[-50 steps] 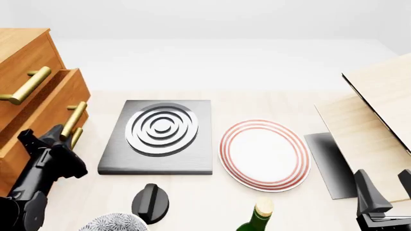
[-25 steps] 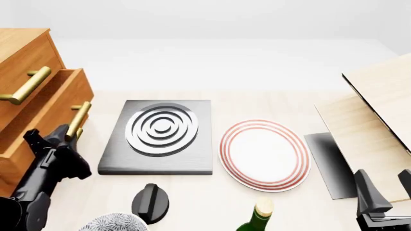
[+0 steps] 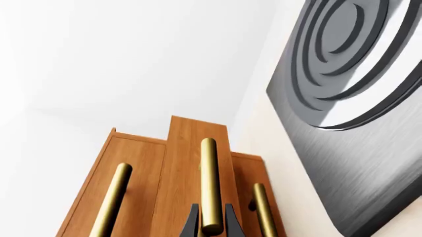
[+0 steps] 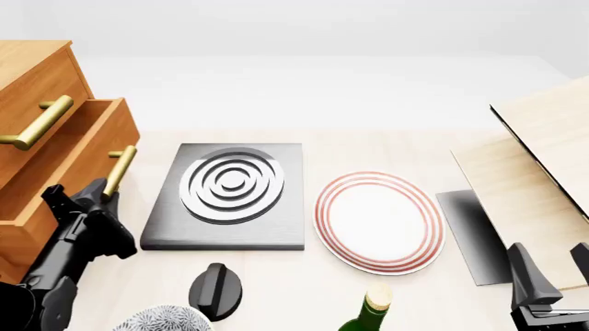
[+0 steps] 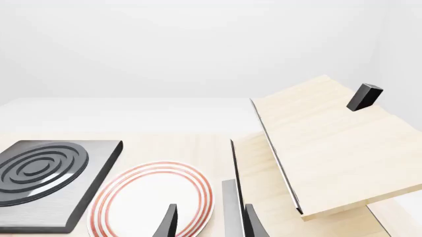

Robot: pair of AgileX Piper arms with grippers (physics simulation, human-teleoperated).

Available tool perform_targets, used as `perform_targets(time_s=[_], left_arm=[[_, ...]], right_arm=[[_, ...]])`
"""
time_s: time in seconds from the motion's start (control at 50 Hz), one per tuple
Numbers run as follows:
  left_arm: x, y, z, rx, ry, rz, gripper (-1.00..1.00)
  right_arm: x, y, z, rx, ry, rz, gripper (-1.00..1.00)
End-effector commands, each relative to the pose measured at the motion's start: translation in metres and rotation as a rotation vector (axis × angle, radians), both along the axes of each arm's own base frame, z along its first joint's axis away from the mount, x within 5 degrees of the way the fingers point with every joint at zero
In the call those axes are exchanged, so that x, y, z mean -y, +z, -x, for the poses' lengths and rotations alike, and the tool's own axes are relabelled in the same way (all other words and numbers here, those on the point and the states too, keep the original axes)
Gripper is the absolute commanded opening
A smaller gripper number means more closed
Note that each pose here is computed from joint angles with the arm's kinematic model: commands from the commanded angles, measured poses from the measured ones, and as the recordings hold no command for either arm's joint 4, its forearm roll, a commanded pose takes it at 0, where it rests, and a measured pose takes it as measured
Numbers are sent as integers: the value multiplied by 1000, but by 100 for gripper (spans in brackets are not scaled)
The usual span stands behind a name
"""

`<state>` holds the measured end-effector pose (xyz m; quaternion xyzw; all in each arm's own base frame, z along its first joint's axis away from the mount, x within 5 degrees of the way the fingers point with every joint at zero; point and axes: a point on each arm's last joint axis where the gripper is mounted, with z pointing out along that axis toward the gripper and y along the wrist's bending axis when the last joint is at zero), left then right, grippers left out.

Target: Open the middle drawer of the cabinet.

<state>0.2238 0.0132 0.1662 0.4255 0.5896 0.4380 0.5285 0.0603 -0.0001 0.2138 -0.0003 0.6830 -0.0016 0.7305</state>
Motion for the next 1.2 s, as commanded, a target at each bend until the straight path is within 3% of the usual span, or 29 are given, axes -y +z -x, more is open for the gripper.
perform_targets(time_s=[0.02, 1.2], left_arm=[[20, -13, 15, -70, -101, -2, -100], [36, -17, 19, -96, -173, 29, -100]], right_arm=[[0, 0, 1, 5, 1, 0, 100], [0, 0, 1, 5, 1, -1, 100]])
